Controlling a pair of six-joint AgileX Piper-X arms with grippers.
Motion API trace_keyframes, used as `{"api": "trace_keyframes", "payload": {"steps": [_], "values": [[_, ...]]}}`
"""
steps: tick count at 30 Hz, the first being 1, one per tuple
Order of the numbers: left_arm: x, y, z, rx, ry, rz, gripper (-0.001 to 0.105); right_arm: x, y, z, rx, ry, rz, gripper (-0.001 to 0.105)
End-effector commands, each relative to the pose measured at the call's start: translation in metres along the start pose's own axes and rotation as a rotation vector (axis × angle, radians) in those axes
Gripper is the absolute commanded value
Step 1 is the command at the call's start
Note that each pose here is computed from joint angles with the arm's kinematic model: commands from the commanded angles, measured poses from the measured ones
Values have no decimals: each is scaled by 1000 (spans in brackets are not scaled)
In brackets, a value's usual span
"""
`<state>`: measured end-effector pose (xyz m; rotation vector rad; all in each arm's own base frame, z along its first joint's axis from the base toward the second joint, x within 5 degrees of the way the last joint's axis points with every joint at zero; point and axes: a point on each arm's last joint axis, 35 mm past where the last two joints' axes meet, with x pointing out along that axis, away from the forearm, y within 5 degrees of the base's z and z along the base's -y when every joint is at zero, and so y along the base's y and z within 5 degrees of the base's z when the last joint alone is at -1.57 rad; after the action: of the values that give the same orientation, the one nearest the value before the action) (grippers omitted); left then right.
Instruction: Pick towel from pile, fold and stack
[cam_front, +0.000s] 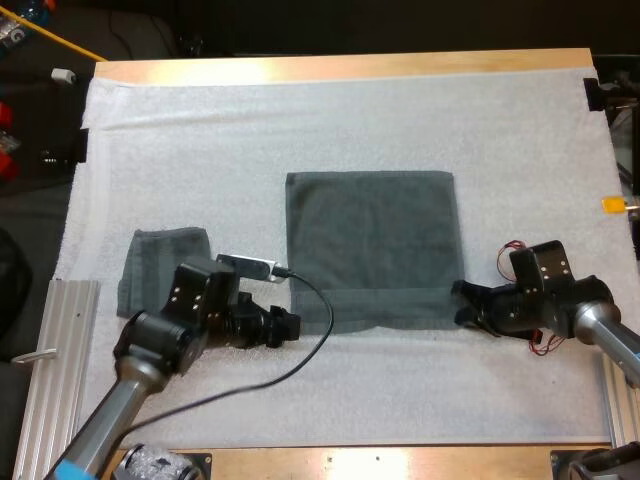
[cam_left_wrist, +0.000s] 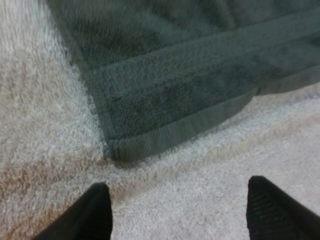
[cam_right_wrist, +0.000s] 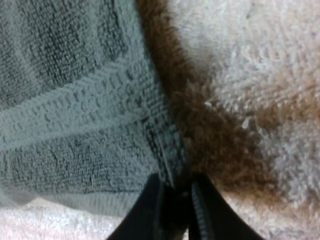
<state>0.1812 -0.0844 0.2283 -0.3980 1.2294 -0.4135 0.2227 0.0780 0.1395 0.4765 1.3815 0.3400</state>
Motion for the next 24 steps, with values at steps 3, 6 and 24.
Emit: {"api": "trace_keyframes", "payload": {"steps": [3,6,24], "values": [[14,3,6,-18,31,-8,56,-2,1,-1,-8,0,-7,0],[31,9,9,-40,77,15,56,-2,1,-1,-8,0,-7,0],[95,31,18,-91,209,1,56,-2,1,-1,-13,1,-5,0]]}}
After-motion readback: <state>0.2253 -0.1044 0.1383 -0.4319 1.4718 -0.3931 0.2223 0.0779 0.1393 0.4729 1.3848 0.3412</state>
